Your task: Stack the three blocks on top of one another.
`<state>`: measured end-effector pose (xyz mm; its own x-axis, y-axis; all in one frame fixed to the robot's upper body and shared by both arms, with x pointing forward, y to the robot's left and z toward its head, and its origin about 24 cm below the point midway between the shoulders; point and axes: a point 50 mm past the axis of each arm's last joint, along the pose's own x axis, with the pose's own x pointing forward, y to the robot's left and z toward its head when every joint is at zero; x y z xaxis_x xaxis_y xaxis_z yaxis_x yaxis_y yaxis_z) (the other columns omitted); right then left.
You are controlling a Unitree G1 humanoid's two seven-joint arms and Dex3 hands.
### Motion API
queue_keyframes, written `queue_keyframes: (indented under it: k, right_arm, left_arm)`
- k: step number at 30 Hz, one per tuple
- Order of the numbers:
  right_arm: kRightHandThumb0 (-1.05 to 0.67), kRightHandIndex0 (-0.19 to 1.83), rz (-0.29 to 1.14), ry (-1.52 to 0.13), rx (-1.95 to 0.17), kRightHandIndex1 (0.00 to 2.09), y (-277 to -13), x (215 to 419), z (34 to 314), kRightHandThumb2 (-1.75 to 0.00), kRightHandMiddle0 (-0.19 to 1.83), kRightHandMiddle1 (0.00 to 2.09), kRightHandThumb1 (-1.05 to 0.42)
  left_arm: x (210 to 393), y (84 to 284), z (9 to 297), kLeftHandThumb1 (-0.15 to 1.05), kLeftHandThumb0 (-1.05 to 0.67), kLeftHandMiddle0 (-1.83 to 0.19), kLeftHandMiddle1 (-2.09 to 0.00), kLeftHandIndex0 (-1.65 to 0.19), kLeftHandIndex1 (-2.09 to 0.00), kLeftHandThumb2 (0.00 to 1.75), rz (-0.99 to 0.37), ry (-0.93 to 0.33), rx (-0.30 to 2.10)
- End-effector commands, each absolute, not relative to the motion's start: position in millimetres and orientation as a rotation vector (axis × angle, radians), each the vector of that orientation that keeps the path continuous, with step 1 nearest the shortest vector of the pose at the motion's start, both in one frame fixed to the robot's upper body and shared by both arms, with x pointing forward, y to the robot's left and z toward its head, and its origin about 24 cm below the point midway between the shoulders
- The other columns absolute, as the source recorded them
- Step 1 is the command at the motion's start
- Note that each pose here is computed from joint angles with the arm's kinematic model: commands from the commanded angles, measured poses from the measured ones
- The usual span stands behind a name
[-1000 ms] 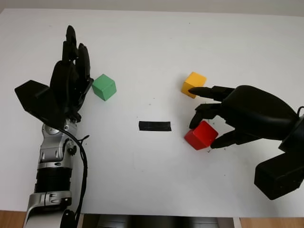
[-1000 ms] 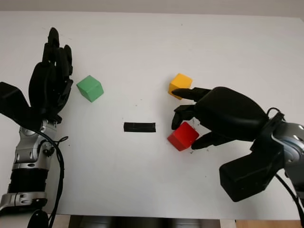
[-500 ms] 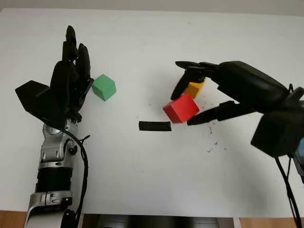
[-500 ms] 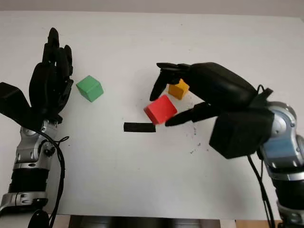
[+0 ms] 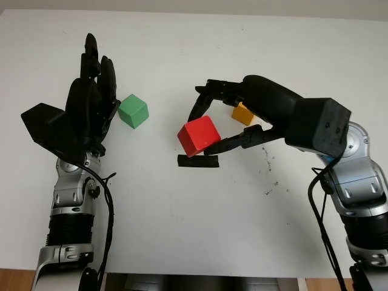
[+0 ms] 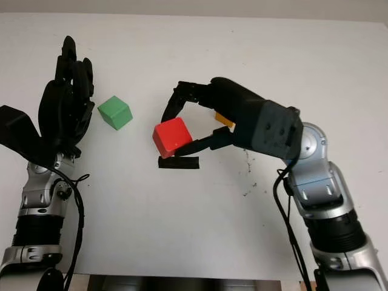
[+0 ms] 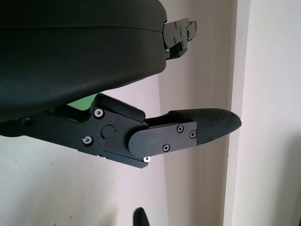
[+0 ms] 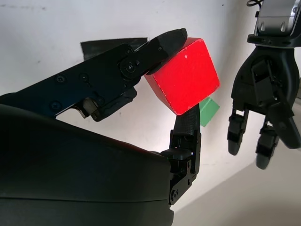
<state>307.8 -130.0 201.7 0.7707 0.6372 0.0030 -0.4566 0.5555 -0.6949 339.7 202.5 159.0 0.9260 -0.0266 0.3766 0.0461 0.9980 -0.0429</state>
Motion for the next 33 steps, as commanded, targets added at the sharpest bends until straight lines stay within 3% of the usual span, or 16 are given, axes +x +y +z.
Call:
queue_keyframes:
  k: [1,25,33]
  right_arm:
    - [-0.46,0.19,0.654,-0.256,-0.724,0.03,-126,307,198,-0.05,0.39,1.58,-0.93]
    - [-0.42,0.21,0.604,-0.190,-0.794,0.05,-141,307,171,-0.05,0.38,1.62,-0.91]
    - [-0.43,0.24,0.602,-0.276,-0.934,0.06,-138,307,170,-0.05,0.42,1.63,-0.91]
  left_arm:
    - [336.9,203.0,159,1.05,-0.76,0.14,-0.05,0.18,-0.05,0.57,-0.034,-0.391,-0.045]
    - [336.5,204.3,159,1.05,-0.77,0.14,-0.05,0.19,-0.05,0.56,-0.035,-0.388,-0.043]
    - [337.3,203.9,160,1.05,-0.77,0.13,-0.06,0.17,-0.06,0.56,-0.031,-0.392,-0.050]
